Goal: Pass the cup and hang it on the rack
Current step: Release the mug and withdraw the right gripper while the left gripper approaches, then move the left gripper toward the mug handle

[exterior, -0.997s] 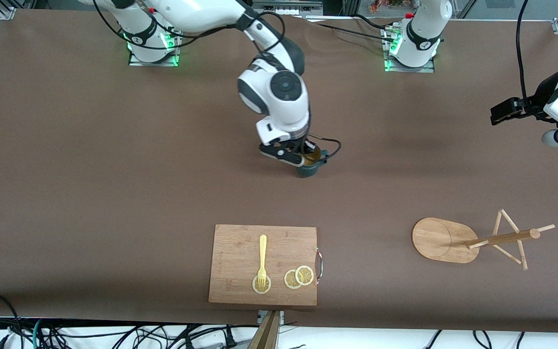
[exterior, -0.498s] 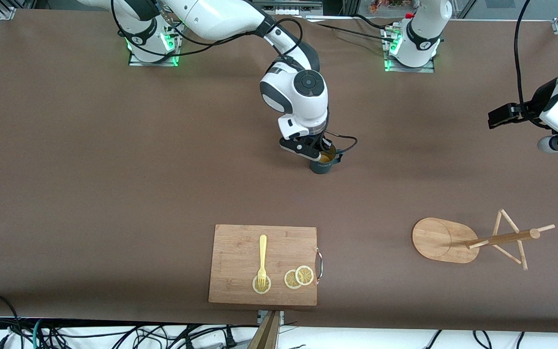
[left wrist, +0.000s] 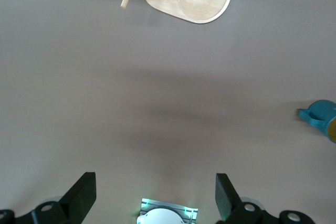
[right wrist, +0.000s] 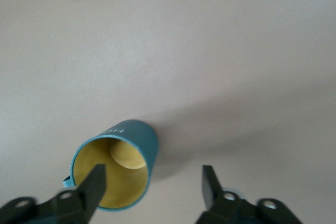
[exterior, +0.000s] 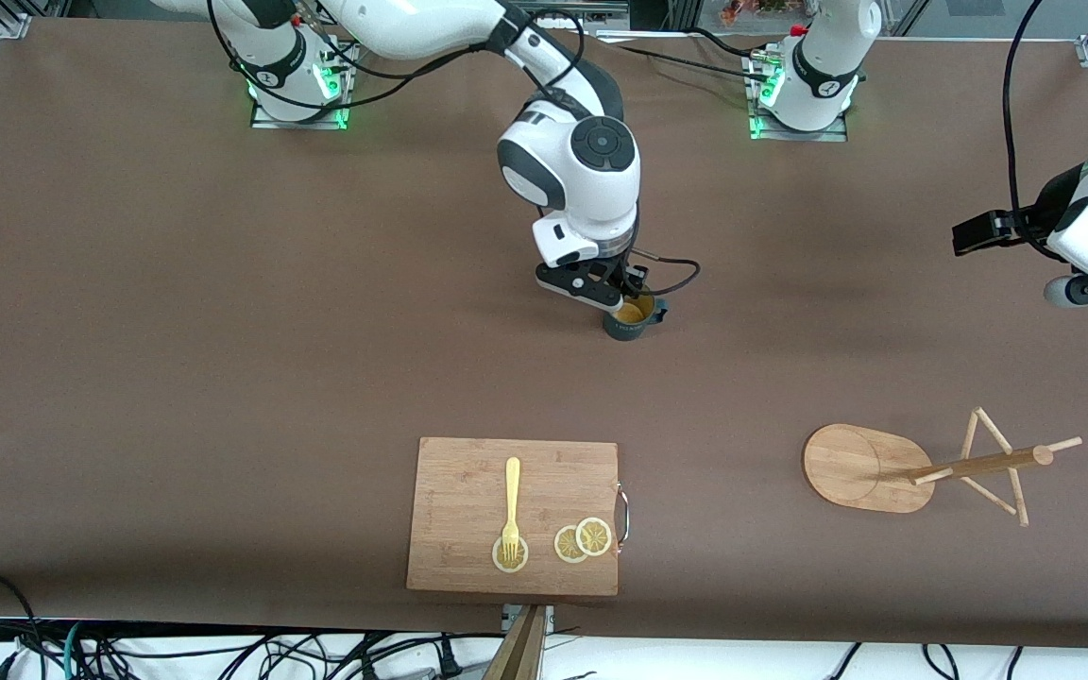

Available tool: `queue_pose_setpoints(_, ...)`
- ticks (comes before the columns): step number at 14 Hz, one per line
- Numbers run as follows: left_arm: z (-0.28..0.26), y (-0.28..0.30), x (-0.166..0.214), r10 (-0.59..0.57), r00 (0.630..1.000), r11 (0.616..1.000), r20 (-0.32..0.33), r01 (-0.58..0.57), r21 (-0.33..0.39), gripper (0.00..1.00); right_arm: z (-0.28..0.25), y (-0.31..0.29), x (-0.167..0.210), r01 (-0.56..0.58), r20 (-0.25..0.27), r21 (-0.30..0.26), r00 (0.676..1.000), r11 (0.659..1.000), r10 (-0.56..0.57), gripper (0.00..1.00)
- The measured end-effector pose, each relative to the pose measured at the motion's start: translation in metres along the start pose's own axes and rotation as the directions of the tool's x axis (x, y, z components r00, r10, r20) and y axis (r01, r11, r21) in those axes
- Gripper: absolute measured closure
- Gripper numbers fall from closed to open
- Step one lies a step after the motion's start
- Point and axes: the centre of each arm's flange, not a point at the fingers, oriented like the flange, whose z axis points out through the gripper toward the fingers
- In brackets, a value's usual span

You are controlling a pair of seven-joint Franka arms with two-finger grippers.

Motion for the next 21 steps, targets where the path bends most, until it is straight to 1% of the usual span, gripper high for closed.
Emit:
queue_pose_setpoints(1, 0.001, -0.001, 0.001, -0.002, 1.0, 1.0, 0.001, 0.002, 0.004, 0.0, -0.024, 0.008, 0.016, 0.017, -0.003, -0.013, 1.0, 1.0, -0.017, 0.01)
queue_pose_setpoints(3, 0.001, -0.001, 0.001, -0.002, 1.0, 1.0, 0.002, 0.002, 0.005, 0.0, -0.073, 0.034, 0.055, 0.044, -0.001, -0.052, 0.999, 0.998, -0.044, 0.0)
queue_pose_setpoints(5, 0.003, 0.002, -0.003, 0.006, 1.0, 1.0, 0.025, -0.006, 0.01, 0.0, -0.119, 0.075, 0.106, 0.109, 0.02, -0.101, 0.994, 0.989, -0.108, 0.0)
queue_pose_setpoints(7, 0.006, 0.026, -0.007, 0.05, 0.997, 0.998, 0.05, -0.051, 0.021, 0.0, -0.154, 0.124, 0.156, 0.167, 0.077, -0.13, 0.984, 0.977, -0.158, 0.0)
queue_pose_setpoints(10, 0.018, 0.072, -0.01, 0.129, 0.989, 0.991, 0.077, -0.133, 0.036, 0.0, -0.191, 0.2, 0.22, 0.221, 0.166, -0.133, 0.966, 0.966, -0.198, 0.0)
queue_pose_setpoints(11, 0.023, 0.078, -0.008, 0.14, 0.986, 0.989, 0.089, -0.143, 0.036, 0.0, -0.199, 0.223, 0.236, 0.238, 0.18, -0.133, 0.96, 0.962, -0.212, 0.0)
queue_pose_setpoints(12, 0.03, 0.08, -0.005, 0.146, 0.983, 0.989, 0.109, -0.149, 0.02, 0.0, -0.203, 0.244, 0.25, 0.256, 0.183, -0.133, 0.956, 0.957, -0.231, 0.0)
queue_pose_setpoints(13, 0.038, 0.083, 0.0, 0.153, 0.979, 0.988, 0.131, -0.153, -0.014, 0.0, -0.205, 0.267, 0.264, 0.291, 0.18, -0.131, 0.947, 0.948, -0.266, 0.0)
queue_pose_setpoints(14, 0.046, 0.085, 0.004, 0.16, 0.975, 0.987, 0.153, -0.155, -0.041, 0.0, -0.203, 0.292, 0.278, 0.336, 0.178, -0.121, 0.933, 0.934, -0.312, 0.0)
queue_pose_setpoints(15, 0.055, 0.088, 0.008, 0.167, 0.97, 0.986, 0.175, -0.159, -0.057, 0.0, -0.199, 0.319, 0.291, 0.376, 0.186, -0.108, 0.917, 0.921, -0.353, 0.0)
queue_pose_setpoints(17, 0.07, 0.095, 0.011, 0.183, 0.96, 0.983, 0.21, -0.17, -0.075, 0.0, -0.188, 0.375, 0.316, 0.427, 0.218, -0.092, 0.89, 0.899, -0.401, 0.0)
queue_pose_setpoints(19, 0.075, 0.11, 0.007, 0.212, 0.952, 0.977, 0.221, -0.199, -0.08, 0.0, -0.181, 0.422, 0.335, 0.477, 0.241, -0.082, 0.861, 0.875, -0.447, 0.0)
queue_pose_setpoints(21, 0.072, 0.125, 0.001, 0.239, 0.948, 0.971, 0.212, -0.227, -0.078, 0.0, -0.183, 0.46, 0.35, 0.528, 0.248, -0.066, 0.831, 0.847, -0.498, 0.0)
